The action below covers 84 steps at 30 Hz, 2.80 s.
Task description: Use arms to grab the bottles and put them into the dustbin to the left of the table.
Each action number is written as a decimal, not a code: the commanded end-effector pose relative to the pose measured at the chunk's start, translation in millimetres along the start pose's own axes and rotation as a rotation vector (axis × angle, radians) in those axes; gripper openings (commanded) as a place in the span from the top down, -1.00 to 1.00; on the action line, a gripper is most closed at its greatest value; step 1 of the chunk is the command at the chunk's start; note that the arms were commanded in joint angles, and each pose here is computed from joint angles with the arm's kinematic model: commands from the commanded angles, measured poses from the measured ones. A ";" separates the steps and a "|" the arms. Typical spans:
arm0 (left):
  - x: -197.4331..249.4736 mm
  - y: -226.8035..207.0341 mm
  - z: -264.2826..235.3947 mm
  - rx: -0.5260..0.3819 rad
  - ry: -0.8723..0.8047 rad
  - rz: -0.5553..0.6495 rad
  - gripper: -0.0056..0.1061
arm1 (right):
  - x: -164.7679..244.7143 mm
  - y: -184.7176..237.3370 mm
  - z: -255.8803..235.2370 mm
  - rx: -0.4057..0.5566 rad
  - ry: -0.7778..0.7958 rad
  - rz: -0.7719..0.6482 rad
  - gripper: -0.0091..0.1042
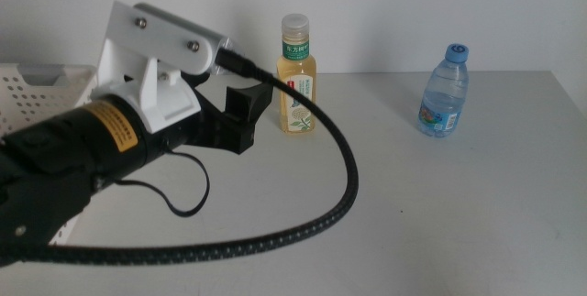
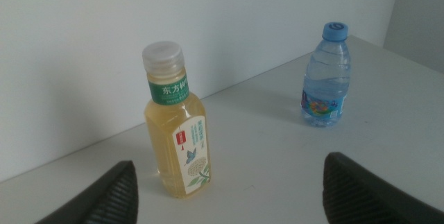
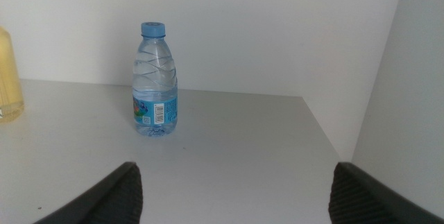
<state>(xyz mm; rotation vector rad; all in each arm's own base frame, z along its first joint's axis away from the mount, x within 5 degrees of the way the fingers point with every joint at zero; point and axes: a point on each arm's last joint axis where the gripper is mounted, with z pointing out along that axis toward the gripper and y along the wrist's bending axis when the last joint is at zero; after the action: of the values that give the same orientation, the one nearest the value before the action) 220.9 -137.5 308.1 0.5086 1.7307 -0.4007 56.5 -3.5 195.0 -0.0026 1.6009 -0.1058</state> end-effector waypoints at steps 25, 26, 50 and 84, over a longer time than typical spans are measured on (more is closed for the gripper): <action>27.7 -3.3 25.9 0.036 -0.235 -0.114 -0.67 | -11.7 -1.5 -2.6 0.018 -0.111 -0.019 -0.83; 27.3 -3.1 31.2 0.033 -0.233 -0.098 -0.68 | -11.7 -1.5 -2.6 0.018 -0.111 -0.019 -0.83; 35.4 14.3 162.0 -0.150 -0.149 -0.164 -0.76 | -11.7 -1.5 -2.6 0.018 -0.111 -0.019 -0.83; 60.0 29.3 241.1 -0.255 -0.250 -0.099 -0.76 | -11.7 -1.5 -2.6 0.018 -0.111 -0.019 -0.83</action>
<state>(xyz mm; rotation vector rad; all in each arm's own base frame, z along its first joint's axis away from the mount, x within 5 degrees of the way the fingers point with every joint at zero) 421.7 -231.8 154.4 0.2320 1.7063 -0.2719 56.5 -3.5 195.0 -0.0026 1.6009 -0.1058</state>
